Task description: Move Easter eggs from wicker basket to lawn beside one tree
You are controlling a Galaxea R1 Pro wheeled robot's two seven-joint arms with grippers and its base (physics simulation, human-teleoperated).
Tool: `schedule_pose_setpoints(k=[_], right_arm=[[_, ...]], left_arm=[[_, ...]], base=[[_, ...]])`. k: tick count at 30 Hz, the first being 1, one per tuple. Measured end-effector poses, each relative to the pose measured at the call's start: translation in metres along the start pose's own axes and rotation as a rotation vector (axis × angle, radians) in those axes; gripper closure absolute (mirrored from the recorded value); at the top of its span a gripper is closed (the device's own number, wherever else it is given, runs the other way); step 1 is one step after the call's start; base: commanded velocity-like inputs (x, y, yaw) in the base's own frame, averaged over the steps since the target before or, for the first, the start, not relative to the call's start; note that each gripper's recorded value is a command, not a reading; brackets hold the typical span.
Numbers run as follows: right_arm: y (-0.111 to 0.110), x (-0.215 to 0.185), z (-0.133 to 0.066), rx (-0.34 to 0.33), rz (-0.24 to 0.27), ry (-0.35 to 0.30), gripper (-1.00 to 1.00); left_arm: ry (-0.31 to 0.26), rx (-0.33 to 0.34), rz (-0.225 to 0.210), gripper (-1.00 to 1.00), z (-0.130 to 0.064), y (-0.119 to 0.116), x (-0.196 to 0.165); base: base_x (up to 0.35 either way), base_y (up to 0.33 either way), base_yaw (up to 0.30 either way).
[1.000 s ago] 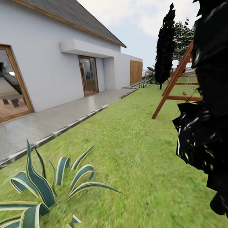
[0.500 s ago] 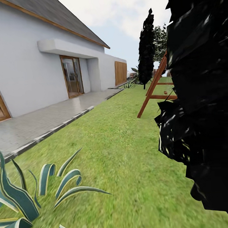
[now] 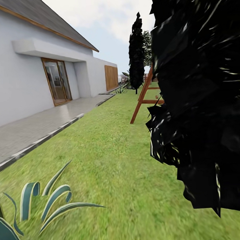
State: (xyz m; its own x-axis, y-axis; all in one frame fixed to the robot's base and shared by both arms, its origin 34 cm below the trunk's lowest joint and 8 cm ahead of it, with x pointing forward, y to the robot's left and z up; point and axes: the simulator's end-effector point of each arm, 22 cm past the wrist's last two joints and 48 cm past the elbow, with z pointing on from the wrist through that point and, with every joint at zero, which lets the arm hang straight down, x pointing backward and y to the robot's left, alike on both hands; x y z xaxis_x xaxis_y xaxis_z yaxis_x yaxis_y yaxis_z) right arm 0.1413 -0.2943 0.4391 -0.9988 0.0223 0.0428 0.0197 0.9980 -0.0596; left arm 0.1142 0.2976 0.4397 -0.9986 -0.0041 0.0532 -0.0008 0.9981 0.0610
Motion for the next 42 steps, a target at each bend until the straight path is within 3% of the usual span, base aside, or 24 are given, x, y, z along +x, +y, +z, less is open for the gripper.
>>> schedule_pose_setpoints(k=[42], right_arm=[[-0.0013, 0.0023, 0.0001, 0.002, 0.006, 0.006, -1.0]], left_arm=[[0.006, 0.0, 0.0, -1.0, 0.0, 0.0, 0.0021]], base=[[0.0, 0.0, -0.277]])
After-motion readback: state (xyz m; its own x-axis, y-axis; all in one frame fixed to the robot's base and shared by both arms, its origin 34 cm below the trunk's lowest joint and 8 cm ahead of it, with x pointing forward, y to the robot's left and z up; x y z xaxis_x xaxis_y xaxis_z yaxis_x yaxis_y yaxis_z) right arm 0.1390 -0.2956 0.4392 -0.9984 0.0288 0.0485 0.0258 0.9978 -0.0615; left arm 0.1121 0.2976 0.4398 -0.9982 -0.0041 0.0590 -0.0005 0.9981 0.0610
